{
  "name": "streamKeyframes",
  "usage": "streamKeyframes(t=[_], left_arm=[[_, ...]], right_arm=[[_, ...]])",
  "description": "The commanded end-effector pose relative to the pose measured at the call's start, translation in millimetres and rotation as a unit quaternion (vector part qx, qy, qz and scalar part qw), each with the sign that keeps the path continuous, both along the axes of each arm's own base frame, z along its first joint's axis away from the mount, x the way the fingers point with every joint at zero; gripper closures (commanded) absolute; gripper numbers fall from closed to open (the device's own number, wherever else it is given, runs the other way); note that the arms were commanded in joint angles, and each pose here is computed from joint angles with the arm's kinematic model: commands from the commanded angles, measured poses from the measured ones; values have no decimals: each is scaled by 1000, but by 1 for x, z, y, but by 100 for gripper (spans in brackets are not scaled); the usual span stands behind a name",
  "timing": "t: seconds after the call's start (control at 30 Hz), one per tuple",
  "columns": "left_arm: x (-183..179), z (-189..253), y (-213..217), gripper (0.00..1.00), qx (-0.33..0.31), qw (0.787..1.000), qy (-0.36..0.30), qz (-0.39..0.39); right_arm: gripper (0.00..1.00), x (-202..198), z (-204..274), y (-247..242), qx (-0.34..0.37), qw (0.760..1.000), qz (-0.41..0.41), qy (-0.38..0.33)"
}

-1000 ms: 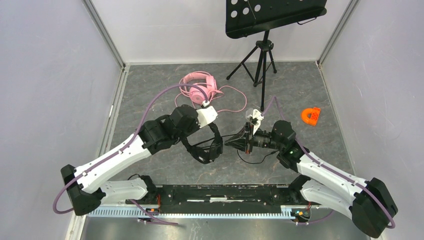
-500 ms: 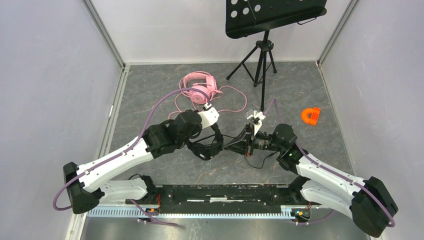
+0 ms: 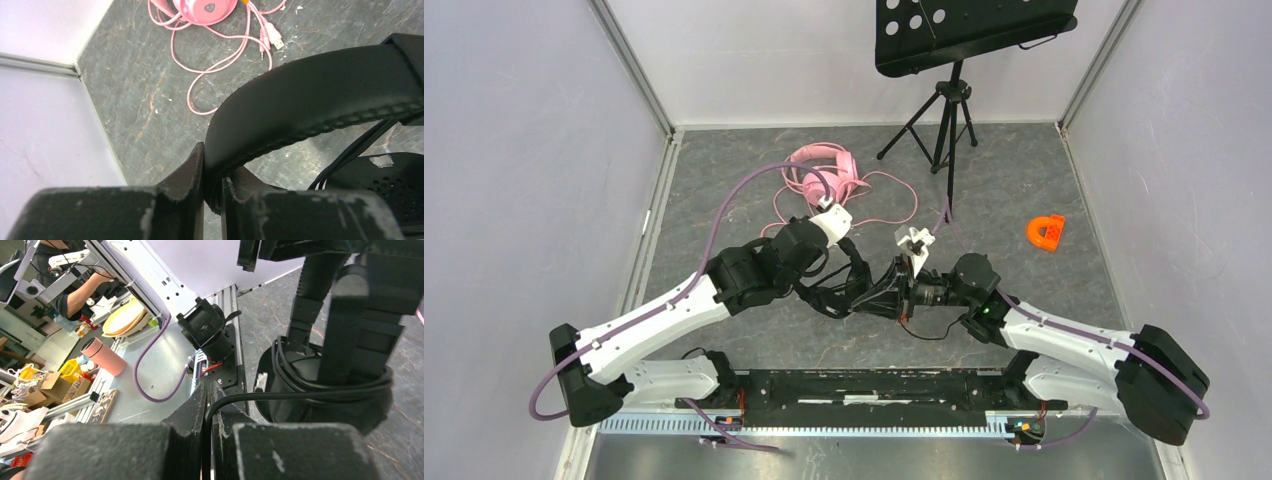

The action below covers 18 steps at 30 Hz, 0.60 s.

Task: Wrap the headphones
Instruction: Wrap the headphones cable around the headphones.

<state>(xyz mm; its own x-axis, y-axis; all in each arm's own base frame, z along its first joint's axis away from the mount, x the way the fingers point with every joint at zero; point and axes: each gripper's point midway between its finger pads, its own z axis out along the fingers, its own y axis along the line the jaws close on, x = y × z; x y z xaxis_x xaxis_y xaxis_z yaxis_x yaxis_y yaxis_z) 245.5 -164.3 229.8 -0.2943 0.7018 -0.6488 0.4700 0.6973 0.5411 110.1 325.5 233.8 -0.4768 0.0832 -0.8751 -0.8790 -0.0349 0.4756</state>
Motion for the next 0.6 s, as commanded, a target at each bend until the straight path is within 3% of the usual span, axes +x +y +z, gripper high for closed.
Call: streamKeyframes(t=[0.0, 0.27, 0.57], left_arm=[[0, 25, -1, 98, -110, 991, -10, 71], [-8, 32, -17, 98, -264, 955, 16, 134], [-12, 39, -31, 98, -386, 905, 37, 176]], right_arm=[[92, -8, 52, 13, 68, 996, 14, -57], [91, 0, 43, 20, 47, 995, -24, -84], [90, 1, 39, 18, 28, 992, -54, -108]])
